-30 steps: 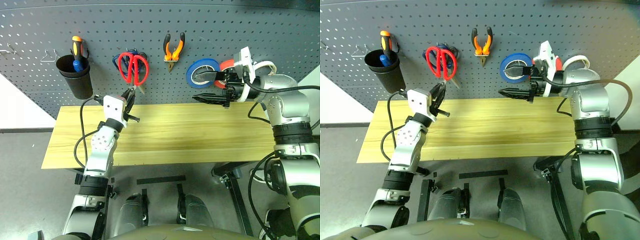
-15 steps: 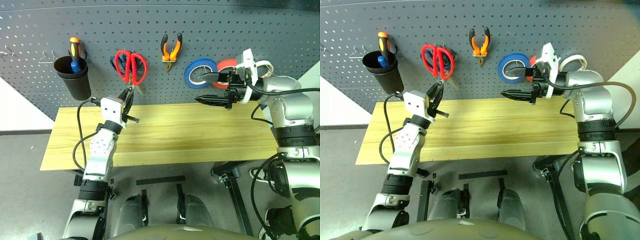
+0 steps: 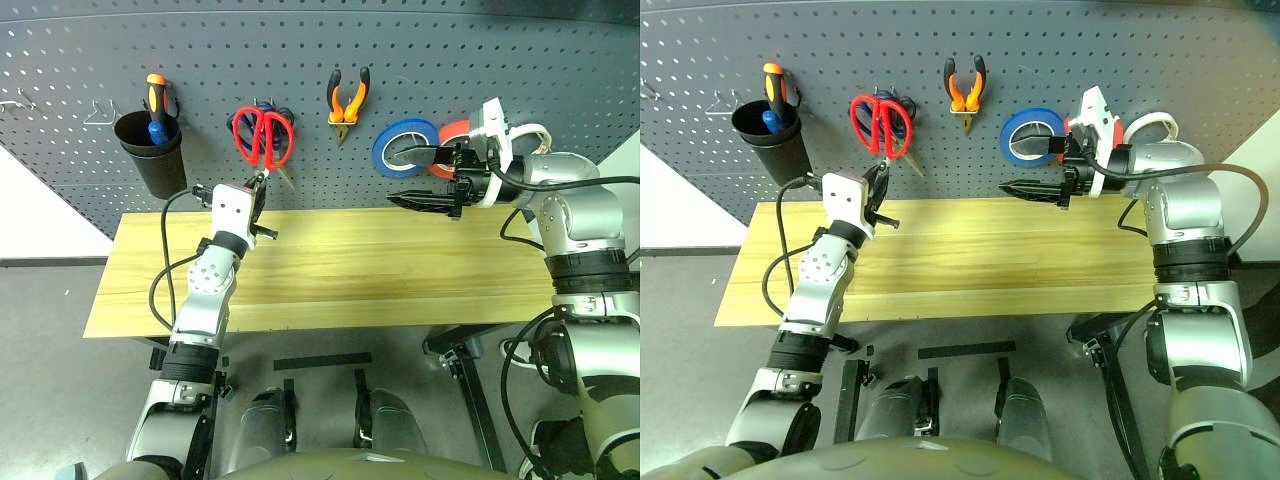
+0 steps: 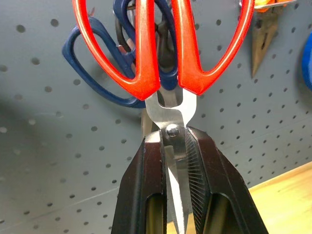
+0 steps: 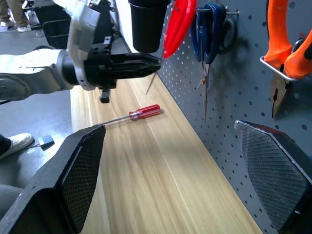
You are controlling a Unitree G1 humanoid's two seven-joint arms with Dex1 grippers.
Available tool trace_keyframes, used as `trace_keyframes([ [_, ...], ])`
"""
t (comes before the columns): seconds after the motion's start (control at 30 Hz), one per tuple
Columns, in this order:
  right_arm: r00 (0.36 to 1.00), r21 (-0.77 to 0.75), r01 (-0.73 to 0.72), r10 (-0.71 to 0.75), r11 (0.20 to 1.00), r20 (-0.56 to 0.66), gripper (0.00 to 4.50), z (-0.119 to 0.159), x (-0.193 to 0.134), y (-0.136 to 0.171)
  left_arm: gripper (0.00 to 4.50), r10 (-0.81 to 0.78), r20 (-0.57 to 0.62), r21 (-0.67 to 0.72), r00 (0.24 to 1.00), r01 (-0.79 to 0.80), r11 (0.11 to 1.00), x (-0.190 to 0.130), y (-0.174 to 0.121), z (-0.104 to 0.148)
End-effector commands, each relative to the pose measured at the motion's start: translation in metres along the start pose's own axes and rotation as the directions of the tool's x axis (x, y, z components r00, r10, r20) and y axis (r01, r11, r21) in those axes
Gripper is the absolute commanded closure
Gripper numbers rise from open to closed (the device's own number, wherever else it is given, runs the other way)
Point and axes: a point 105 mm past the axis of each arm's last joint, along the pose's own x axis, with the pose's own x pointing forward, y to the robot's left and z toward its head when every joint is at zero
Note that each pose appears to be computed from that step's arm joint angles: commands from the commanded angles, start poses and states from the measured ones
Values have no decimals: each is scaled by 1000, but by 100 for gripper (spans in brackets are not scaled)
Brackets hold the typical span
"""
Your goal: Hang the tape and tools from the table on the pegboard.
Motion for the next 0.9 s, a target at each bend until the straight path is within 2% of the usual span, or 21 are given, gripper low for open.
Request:
trace_keyframes([
  [0.03,1000,-56,10,-9,998,15,0,15,-5,2,425,-33,53,17,998,32,999,6,-7,12],
  [0.4,1000,-54,11,-11,998,8,0,13,-7,6,425,-14,189,13,982,12,1000,-20,-4,38],
  [0.57,1000,-53,9,-9,999,10,0,12,-5,5,425,-30,136,21,990,27,999,-25,-8,30],
  [0.73,1000,-53,5,-5,999,12,0,13,-2,4,425,-29,47,61,998,27,998,-14,-9,15],
  [0.9,1000,-56,2,-2,998,12,0,15,-2,4,425,-5,12,63,1000,4,998,-3,-4,8],
])
